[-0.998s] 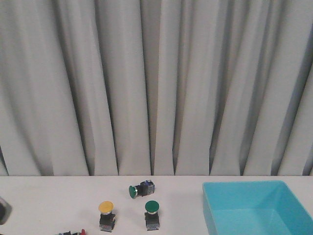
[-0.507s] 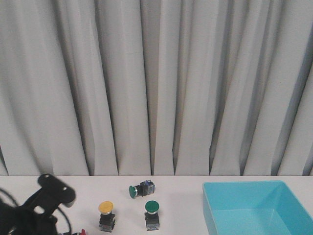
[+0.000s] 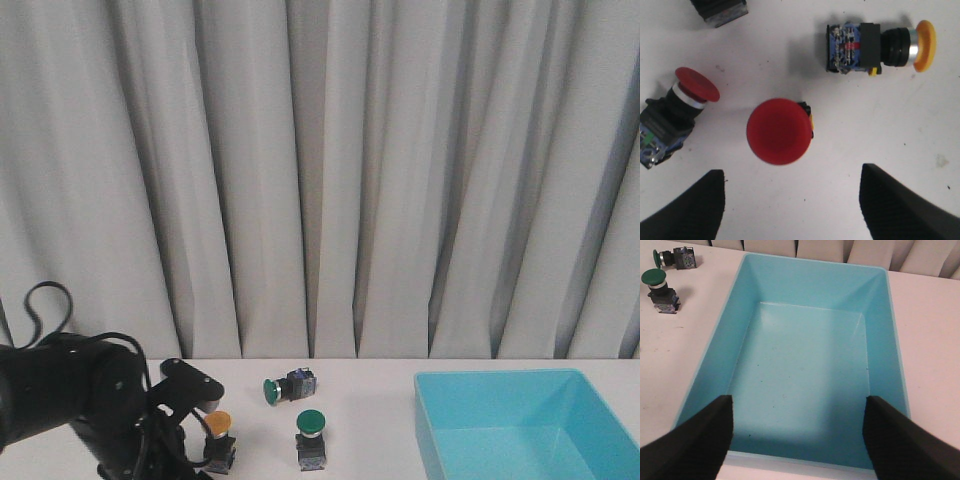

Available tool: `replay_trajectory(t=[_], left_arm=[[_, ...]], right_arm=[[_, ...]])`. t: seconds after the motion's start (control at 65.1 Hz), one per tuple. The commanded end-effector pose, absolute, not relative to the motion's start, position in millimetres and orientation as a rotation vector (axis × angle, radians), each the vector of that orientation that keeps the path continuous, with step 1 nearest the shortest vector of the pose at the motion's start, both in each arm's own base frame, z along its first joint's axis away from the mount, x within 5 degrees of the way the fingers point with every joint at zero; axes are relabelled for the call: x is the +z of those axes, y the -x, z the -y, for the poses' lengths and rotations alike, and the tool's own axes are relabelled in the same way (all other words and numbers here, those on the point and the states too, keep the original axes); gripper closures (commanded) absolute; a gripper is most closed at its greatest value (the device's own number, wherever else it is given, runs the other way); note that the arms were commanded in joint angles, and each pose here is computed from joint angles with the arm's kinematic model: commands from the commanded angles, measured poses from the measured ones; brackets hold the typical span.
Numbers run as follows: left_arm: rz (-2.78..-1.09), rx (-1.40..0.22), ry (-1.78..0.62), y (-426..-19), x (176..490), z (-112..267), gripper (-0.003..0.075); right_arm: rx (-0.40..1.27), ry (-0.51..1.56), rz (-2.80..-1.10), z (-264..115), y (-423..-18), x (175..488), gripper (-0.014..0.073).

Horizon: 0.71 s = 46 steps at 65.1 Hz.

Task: Pick red and yellow buttons and place in box
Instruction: 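Lower the open left gripper onto the red-capped button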

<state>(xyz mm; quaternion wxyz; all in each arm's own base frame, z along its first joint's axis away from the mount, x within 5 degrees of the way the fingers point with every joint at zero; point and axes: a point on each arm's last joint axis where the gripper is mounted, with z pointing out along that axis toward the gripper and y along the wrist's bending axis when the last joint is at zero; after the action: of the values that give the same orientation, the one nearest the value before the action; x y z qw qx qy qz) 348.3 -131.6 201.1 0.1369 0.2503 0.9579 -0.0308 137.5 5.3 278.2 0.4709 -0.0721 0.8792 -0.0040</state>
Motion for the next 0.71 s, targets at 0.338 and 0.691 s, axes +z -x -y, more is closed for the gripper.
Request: replay_trajectory(t=[0.338,0.691], left_arm=[[-2.725,-0.107,-0.714,-378.0,199.6,145.9,0.0166],[-2.763,-0.071,-0.747,-380.8,190.0,145.2,0.0332]], right_arm=[[-0.034,0.167,-2.051,-3.9,-143.2,295.0,0.0076],[-0.036,0.169,-2.051,-3.8,-143.2,295.0,0.0076]])
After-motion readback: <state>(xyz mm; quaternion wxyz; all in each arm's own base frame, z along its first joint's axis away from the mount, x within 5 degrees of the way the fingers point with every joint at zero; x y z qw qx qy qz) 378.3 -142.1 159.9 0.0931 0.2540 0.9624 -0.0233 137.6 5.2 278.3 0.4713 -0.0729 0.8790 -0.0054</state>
